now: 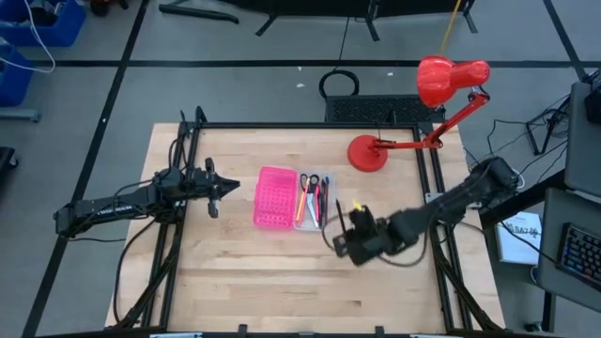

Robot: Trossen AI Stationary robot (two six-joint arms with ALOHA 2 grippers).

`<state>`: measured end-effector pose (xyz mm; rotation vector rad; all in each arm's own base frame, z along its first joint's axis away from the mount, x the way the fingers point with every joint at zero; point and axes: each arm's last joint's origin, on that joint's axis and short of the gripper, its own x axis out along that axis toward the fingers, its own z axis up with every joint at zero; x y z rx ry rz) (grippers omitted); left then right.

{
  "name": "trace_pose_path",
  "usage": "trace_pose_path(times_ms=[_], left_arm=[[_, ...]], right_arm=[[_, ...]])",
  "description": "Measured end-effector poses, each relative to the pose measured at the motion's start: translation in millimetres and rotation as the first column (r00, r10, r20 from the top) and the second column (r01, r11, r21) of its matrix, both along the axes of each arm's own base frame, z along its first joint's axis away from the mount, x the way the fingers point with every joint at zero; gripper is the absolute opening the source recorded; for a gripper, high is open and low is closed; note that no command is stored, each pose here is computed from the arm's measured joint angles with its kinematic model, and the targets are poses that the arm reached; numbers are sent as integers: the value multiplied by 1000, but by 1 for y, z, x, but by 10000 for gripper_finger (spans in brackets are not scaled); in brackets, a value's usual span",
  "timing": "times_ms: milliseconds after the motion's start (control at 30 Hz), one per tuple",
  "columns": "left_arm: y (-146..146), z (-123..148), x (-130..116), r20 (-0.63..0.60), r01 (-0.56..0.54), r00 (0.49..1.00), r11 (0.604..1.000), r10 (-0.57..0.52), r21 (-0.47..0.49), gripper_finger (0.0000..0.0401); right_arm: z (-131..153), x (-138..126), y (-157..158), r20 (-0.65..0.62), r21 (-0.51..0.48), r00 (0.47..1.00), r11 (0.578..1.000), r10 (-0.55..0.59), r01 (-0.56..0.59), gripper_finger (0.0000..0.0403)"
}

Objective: Pick & place school supplies into a supply box
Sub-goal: Put the black pen into the supply box

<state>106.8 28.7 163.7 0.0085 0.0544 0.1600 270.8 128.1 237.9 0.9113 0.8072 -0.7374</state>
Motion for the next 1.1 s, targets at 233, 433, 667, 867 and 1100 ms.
trace_pose_path(times_ms=[233, 433, 667, 867, 1100], left_arm=[[0, 0, 0, 1, -8, 1000, 1000, 8, 1, 40], [0, 0, 0, -5, -6, 1000, 1000, 6, 29, 40], [1, -1, 0, -24, -13, 1000, 998, 14, 60, 40], [1, -1, 0, -21, -32, 999, 999, 33, 44, 40], [1, -2, 0, -30, -36, 999, 998, 38, 46, 40]], right_arm=[[-12, 29, -69, 8, 147, 998, 988, -56, 55, 18], [-30, 43, -115, 110, 192, 992, 981, -65, 43, 19], [-59, 51, -129, 77, 236, 993, 969, -88, 68, 19], [-92, 66, -133, 50, 237, 994, 968, -101, 86, 19], [-99, 70, -140, 61, 247, 993, 966, -99, 81, 36]])
